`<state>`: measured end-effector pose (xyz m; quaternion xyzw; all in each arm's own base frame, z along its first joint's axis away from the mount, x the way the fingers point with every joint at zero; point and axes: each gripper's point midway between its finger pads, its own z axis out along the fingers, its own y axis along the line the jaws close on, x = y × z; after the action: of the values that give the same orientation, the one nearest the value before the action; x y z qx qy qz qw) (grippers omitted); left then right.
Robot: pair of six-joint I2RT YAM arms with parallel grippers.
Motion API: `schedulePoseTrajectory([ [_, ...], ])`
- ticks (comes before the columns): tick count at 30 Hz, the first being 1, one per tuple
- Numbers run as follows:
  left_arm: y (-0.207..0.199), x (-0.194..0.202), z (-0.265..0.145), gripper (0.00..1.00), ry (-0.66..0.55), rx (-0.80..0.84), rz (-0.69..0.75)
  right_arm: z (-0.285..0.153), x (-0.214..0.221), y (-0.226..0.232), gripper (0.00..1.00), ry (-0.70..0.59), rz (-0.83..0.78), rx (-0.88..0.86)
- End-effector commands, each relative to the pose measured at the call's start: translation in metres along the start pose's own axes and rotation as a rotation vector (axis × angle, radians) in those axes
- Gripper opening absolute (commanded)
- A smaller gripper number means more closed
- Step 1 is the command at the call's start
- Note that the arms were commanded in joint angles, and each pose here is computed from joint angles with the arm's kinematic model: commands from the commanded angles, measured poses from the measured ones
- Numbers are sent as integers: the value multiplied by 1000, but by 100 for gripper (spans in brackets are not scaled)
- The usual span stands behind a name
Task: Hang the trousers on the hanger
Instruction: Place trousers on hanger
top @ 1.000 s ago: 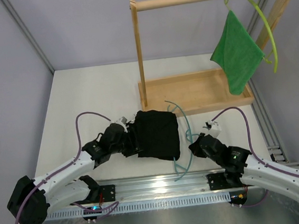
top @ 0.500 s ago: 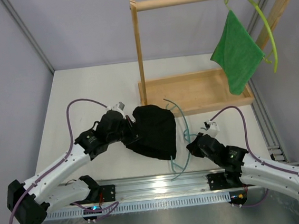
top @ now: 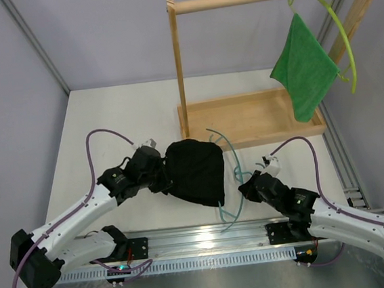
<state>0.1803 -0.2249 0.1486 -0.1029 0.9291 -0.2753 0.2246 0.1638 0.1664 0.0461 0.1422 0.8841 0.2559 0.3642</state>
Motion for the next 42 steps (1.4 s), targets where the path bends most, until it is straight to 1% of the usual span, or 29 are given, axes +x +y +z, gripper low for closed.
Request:
schedulePoseTrajectory([
  [1, 42, -13, -3, 0, -121, -145, 42, -4, -13, -3, 4, -53, -30, 24],
  [3, 40, -23, -7, 0, -179, -130, 41, -4, -12, -6, 4, -53, -31, 38],
  [5, 24, -32, -12, 1, -219, -63, 38, -1, -7, -10, 4, -37, -18, 49],
  [6, 10, -36, -19, 0, -225, -9, 37, 0, -5, -11, 4, -33, -14, 52],
  [10, -24, -53, -40, 0, -264, 96, 23, 6, 2, -15, 4, -20, -2, 59],
  [14, -37, -57, -52, 0, -265, 130, -1, 9, 1, -14, 4, -31, 10, 57],
  [20, -28, -61, -58, 0, -299, 108, -41, 15, 0, -18, 4, -60, 62, 71],
  [22, -29, -61, -59, 0, -306, 125, -39, 17, 1, -15, 4, -54, 66, 70],
  [28, -24, -54, -48, 0, -273, 120, -22, 12, -8, 26, 4, -40, 53, -25],
  [32, -27, -52, -42, 0, -265, 140, -29, 15, -9, 28, 4, -31, 30, 19],
  [35, -28, -53, -41, 0, -267, 139, -24, 19, 0, 13, 4, -15, 30, 73],
  [37, -25, -54, -42, 0, -276, 121, -21, 20, -1, -2, 4, -42, 51, 131],
  [38, -23, -58, -45, 0, -294, 111, -16, 18, 3, -20, 4, -38, 39, 192],
  [39, -20, -59, -47, 0, -307, 99, -12, 16, -1, -28, 4, -64, 41, 227],
  [42, 10, -71, -54, 0, -392, -40, 5, 6, -1, -52, 4, -74, 41, 324],
])
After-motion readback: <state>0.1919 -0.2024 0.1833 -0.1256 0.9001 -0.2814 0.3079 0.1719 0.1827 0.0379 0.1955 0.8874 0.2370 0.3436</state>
